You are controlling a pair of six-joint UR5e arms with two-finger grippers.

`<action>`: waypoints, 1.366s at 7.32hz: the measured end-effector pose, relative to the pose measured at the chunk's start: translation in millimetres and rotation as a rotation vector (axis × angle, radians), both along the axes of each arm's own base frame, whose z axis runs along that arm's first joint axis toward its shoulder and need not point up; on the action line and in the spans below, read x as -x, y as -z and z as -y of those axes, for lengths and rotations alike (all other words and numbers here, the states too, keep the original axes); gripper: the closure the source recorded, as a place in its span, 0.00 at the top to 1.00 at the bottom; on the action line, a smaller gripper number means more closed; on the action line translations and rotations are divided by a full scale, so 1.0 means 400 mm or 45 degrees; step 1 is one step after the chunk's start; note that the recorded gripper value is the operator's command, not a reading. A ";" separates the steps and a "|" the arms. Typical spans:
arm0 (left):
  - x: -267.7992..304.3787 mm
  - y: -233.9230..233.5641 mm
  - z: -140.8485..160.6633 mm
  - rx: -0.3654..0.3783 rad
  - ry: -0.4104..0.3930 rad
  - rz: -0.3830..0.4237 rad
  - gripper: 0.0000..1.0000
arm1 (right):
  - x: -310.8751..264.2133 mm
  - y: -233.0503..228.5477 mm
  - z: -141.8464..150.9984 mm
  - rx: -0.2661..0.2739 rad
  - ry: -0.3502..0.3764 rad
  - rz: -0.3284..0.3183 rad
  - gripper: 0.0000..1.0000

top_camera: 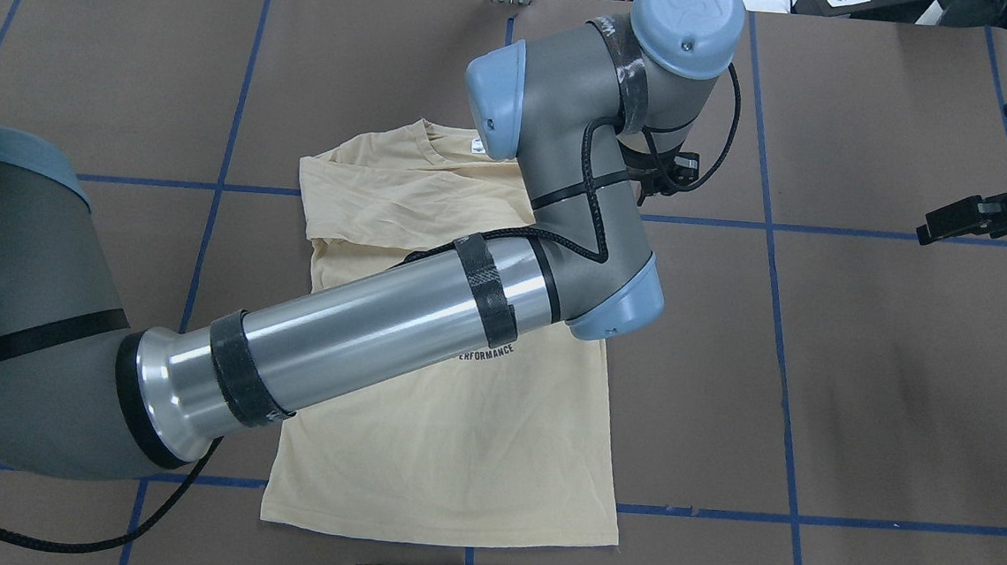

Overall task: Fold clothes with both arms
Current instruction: 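Fold the held sleeve across the shirt body with the left gripper, then release the sleeve with the left gripper while both grippers move toward the hem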

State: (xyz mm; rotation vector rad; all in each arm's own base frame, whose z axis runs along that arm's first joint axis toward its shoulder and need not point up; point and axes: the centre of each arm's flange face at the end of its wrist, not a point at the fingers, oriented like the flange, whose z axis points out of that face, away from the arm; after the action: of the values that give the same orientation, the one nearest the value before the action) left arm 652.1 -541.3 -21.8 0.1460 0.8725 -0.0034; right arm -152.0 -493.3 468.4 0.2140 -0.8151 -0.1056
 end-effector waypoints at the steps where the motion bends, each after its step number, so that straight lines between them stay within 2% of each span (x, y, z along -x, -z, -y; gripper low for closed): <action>1: -0.003 0.006 -0.003 -0.018 -0.008 -0.019 1.00 | 0.000 0.001 0.001 -0.001 0.000 0.000 1.00; 2: 0.003 0.001 -0.007 -0.055 -0.033 -0.024 1.00 | 0.001 0.004 0.001 -0.002 0.000 0.002 1.00; 4: 0.055 -0.079 -0.041 -0.159 -0.109 -0.019 1.00 | 0.001 0.022 -0.001 0.005 -0.020 0.017 1.00; 7: 0.239 -0.328 -0.149 -0.328 -0.218 -0.018 1.00 | 0.028 0.092 -0.027 0.036 -0.068 0.071 1.00; 9: 0.420 -0.517 -0.259 -0.382 -0.237 -0.026 1.00 | 0.112 0.190 -0.096 0.101 -0.111 0.136 1.00; 10: 0.508 -0.581 -0.315 -0.385 -0.236 -0.032 1.00 | 0.185 0.246 -0.152 0.135 -0.149 0.154 1.00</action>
State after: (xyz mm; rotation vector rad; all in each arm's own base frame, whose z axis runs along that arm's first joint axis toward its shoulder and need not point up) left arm 449.1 -415.3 210.5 0.3480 0.9057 0.3011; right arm -226.0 -432.4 370.2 0.1685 -0.9235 0.0615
